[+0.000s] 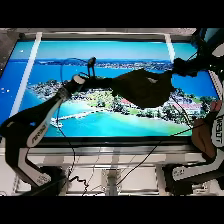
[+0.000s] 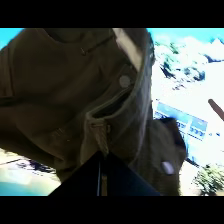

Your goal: Fold the clothes and pants, and hang the long-sleeved shirts on hangers.

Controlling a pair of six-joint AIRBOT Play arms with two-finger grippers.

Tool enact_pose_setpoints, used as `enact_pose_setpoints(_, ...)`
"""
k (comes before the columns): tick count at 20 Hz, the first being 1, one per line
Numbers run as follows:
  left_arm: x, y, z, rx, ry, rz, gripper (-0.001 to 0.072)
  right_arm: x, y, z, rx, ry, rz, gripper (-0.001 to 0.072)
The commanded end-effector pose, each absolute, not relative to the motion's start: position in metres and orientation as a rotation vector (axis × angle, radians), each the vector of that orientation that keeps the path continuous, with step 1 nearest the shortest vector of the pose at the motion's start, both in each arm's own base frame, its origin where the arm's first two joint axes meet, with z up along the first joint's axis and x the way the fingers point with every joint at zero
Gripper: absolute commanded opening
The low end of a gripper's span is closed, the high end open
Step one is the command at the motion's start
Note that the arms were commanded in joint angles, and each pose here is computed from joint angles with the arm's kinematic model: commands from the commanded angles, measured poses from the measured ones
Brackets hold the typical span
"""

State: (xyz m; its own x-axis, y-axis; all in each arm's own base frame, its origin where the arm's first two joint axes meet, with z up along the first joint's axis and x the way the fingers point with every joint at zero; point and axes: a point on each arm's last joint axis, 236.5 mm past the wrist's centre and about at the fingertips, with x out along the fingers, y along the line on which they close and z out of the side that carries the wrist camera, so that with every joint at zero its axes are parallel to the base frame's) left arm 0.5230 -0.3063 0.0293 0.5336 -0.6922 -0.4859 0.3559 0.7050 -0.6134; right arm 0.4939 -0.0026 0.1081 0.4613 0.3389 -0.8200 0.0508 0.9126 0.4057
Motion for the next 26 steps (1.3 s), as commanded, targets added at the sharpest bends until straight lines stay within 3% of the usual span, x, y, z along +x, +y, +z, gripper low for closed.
enact_pose_setpoints(1, 0.549, -0.239, 0.144, -0.493, 0.538, -0.597, 0.0019, 0.49, 0.04, 0.173, 0.443, 0.931, 0.318, 0.004)
enact_pose_setpoints(5, 0.526, -0.169, 0.276, -0.418, 0.27, -0.543, 0.0018, 0.458, 0.09, 0.234, 0.36, 0.825, 0.438, 0.004)
enact_pose_setpoints(7, 0.512, -0.135, 0.307, -0.276, 0.194, -0.47, 0.0017, 0.44, 0.104, 0.252, 0.304, 0.792, 0.449, 0.004)
enact_pose_setpoints(9, 0.508, -0.109, 0.315, -0.247, 0.191, -0.394, 0.0016, 0.42, 0.107, 0.245, 0.295, 0.818, 0.394, 0.004)
enact_pose_setpoints(14, 0.529, -0.118, 0.268, -0.191, 0.284, -0.381, 0.0016, 0.36, 0.16, 0.209, 0.463, 0.737, 0.408, 0.0039)
enact_pose_setpoints(18, 0.545, -0.168, 0.168, -0.227, 0.52, -0.46, 0.0018, 0.311, 0.194, 0.118, 0.557, 0.837, 0.415, 0.004)
enact_pose_setpoints(22, 0.536, -0.22, 0.087, -0.206, 0.706, -0.548, 0.002, 0.299, 0.191, 0.039, 0.607, 0.908, 0.332, 0.004)
enact_pose_setpoints(26, 0.534, -0.232, 0.066, -0.201, 0.745, -0.561, 0.0022, 0.308, 0.17, 0.026, 0.487, 0.862, 0.277, 0.0039)
